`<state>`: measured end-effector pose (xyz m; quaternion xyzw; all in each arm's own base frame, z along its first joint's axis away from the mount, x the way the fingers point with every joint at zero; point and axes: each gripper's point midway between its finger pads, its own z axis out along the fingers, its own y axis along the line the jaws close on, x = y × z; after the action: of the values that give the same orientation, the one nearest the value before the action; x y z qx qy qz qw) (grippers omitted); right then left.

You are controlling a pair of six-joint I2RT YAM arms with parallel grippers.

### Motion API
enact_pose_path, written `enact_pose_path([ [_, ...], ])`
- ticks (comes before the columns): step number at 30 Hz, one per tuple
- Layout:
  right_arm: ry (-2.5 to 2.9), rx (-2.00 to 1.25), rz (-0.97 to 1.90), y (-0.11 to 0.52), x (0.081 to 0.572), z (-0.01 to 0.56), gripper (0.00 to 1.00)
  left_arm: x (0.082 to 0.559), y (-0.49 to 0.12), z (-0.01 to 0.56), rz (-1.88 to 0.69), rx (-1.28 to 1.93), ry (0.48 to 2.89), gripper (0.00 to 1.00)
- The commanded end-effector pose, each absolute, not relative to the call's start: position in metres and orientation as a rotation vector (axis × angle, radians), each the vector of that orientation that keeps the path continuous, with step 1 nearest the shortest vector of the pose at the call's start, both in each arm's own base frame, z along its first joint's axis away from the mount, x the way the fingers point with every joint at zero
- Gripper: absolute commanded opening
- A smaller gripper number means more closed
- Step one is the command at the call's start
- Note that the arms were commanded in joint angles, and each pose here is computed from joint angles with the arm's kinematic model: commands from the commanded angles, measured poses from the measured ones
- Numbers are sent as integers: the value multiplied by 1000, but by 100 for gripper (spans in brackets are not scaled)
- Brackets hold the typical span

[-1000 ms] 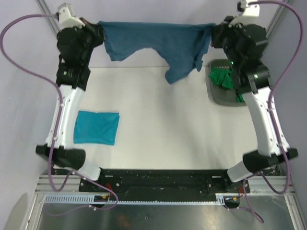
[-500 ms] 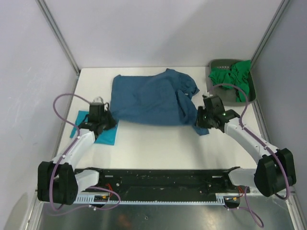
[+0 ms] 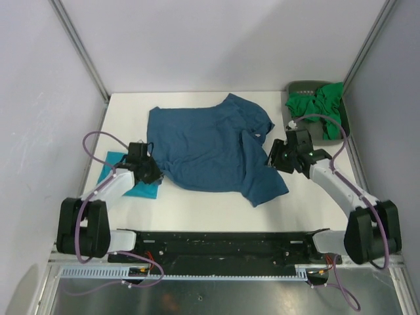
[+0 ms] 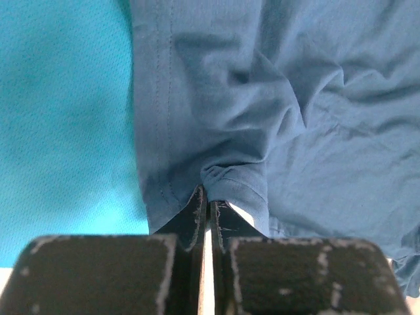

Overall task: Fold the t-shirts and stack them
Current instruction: Flatten out the tshirt

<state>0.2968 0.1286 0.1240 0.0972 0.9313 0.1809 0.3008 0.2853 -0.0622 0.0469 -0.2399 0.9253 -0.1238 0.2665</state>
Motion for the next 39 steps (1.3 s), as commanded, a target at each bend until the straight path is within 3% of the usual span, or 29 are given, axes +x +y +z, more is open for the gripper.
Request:
enact_pose_path([
  [1, 2446, 275, 525, 146, 329, 110, 52, 313, -68, 59, -382, -641, 2459, 3],
  [9, 2544, 312, 439, 155, 336, 50, 43, 330, -59, 43, -296, -641, 2493, 2],
  [26, 2615, 472, 401, 169, 271, 5, 38, 282, 29, 23, 13, -1055, 2415, 2],
  [39, 2616, 642, 359, 129, 215, -2, 34, 278, 5, 38, -101, -910, 2436, 1],
])
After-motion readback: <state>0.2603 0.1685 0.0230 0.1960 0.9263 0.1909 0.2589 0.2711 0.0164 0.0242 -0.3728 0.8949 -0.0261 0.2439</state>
